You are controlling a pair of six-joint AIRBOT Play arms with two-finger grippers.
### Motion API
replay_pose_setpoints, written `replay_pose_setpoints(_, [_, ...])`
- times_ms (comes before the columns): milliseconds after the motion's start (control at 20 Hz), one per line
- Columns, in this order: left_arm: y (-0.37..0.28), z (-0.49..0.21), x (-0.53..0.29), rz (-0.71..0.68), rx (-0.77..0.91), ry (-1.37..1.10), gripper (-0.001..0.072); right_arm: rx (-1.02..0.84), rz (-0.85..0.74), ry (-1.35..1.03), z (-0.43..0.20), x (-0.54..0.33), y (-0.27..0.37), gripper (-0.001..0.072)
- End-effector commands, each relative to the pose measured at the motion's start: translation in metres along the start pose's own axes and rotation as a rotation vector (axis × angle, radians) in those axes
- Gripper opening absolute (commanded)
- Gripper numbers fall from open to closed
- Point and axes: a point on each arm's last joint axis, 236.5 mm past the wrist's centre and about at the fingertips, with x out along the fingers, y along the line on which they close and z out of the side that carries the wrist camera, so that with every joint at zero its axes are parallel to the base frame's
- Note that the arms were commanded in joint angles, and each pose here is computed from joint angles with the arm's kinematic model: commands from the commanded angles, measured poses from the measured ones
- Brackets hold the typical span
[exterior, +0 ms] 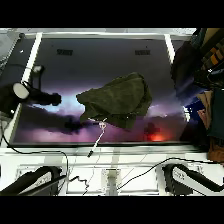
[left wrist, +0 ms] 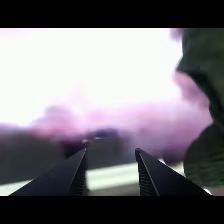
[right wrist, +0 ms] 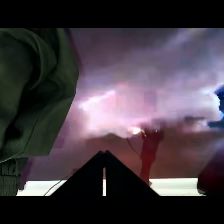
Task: Fold the clothes and pants, and hang the long-sleeved shirts on hangers.
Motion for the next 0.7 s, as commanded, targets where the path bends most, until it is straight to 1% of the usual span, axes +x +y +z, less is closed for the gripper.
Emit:
replay_pose_setpoints(0, [-0.029, -0.044, 0.039, -0.143, 0.053, 0.048, 0.0375, -0.008, 0.0, -0.014, 0.003, 0.0, 0.0, 0.0017])
replay_pose_setpoints(150, [-0.064, -0.071, 0.05, -0.272, 0.257, 0.068, 0.0376, -0.007, -0.005, -0.048, 0.011, 0.0, -0.001, 0.0017])
replay_pose_setpoints(250, [-0.081, -0.081, 0.052, -0.313, 0.377, 0.074, 0.0383, -0.007, -0.007, -0.064, 0.015, 0.0, -0.001, 0.0017])
replay_pose_setpoints(300, [-0.088, -0.084, 0.052, -0.324, 0.413, 0.079, 0.043, -0.007, -0.007, -0.07, 0.017, 0.0, -0.001, 0.0017])
replay_pose_setpoints(350, [-0.096, -0.087, 0.052, -0.336, 0.444, 0.084, 0.0445, -0.007, -0.008, -0.077, 0.018, 0.0, -0.002, 0.0017])
replay_pose_setpoints(500, [-0.121, -0.099, 0.051, -0.382, 0.548, 0.11, 0.0446, -0.007, -0.009, -0.082, 0.019, -0.001, -0.002, 0.0017])
replay_pose_setpoints(550, [-0.126, -0.102, 0.051, -0.388, 0.57, 0.115, 0.0457, -0.007, -0.009, -0.081, 0.019, -0.001, -0.002, 0.0017])
replay_pose_setpoints(600, [-0.13, -0.104, 0.051, -0.394, 0.594, 0.115, 0.0608, -0.007, -0.009, -0.081, 0.019, -0.001, -0.002, 0.0017])
replay_pose_setpoints(650, [-0.132, -0.103, 0.052, -0.393, 0.608, 0.107, 0.0696, -0.007, -0.009, -0.082, 0.019, -0.001, -0.002, 0.0017])
